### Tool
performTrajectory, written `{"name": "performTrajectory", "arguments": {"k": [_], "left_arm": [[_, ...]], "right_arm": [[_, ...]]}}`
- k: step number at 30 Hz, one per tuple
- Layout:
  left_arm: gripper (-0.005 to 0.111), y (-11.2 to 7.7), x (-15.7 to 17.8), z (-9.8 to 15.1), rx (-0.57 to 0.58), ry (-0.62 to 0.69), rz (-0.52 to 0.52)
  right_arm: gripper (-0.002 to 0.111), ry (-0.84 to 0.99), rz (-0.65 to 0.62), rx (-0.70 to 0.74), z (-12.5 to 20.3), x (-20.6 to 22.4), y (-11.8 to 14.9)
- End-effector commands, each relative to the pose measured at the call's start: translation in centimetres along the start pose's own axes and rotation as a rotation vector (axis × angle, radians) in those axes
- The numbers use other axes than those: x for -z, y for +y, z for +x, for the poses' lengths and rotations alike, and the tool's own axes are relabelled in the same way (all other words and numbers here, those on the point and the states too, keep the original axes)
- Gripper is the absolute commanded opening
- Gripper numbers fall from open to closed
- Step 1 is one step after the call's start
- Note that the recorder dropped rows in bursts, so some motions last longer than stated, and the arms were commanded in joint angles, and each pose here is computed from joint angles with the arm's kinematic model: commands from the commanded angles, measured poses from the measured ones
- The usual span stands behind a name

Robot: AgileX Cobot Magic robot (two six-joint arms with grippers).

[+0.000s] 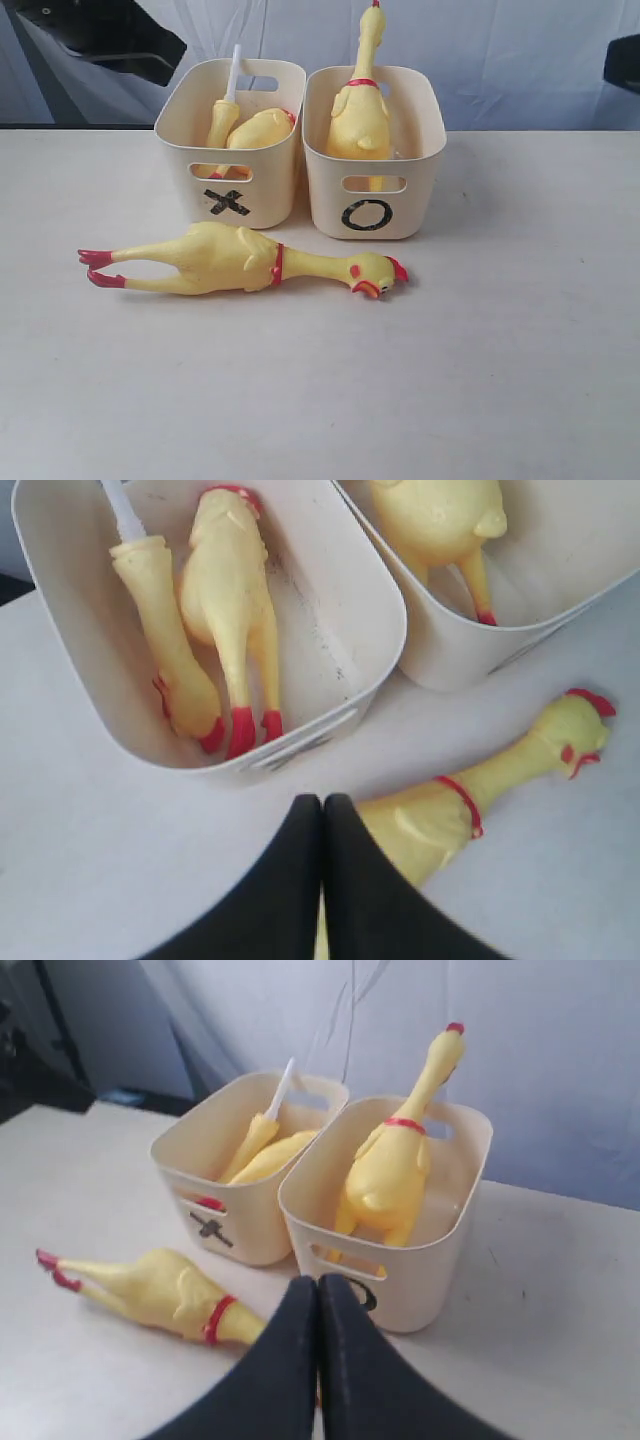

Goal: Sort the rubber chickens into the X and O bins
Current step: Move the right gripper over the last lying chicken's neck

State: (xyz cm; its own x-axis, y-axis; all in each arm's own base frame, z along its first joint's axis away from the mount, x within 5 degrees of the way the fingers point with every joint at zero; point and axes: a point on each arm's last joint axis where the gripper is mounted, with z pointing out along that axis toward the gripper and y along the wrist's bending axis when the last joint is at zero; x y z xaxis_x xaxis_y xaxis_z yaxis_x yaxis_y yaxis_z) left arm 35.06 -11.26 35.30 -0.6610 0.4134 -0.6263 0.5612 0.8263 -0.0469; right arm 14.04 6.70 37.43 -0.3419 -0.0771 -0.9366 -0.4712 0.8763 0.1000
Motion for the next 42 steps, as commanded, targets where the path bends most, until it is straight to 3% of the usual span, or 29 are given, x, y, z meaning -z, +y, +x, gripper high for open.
{"name": "performTrajectory", "arguments": {"k": [1, 9, 15, 20, 29, 37, 39, 42], "left_arm": [[0.0, -1.0, 2.9, 0.7, 0.017, 0.001, 0.002], [0.0, -3.8, 8.9, 6.6, 0.025, -0.04, -0.041], [0.0, -5.7, 12.5, 10.5, 0.046, -0.114, -0.057], [0.0, -7.3, 15.2, 14.3, 0.033, -0.188, -0.072], [0.0, -10.0, 19.3, 20.5, 0.008, -0.355, -0.104], [0.0, -10.9, 22.3, 24.0, -0.028, -0.47, -0.208], [0.0, -10.9, 22.8, 24.8, -0.018, -0.487, -0.245], [0.0, -10.9, 23.4, 25.8, -0.005, -0.505, -0.287]], "right_arm": [[-0.001, 0.108, -0.097, 0.096, 1.0, -1.7, 0.5], [-0.001, 0.24, -0.29, 0.223, 2.7, -7.1, 0.9], [-0.001, 0.317, -0.372, 0.231, 4.3, -10.3, 1.3], [-0.001, 0.369, -0.462, 0.388, 6.3, -13.0, 3.4], [-0.001, 0.365, -0.371, 0.645, 9.1, -17.6, 4.8], [0.0, 0.394, -0.295, 0.813, 11.7, -21.0, 4.3], [0.008, 0.417, -0.292, 0.816, 12.6, -21.7, 4.2], [0.028, 0.442, -0.284, 0.818, 13.5, -22.4, 4.0]]}}
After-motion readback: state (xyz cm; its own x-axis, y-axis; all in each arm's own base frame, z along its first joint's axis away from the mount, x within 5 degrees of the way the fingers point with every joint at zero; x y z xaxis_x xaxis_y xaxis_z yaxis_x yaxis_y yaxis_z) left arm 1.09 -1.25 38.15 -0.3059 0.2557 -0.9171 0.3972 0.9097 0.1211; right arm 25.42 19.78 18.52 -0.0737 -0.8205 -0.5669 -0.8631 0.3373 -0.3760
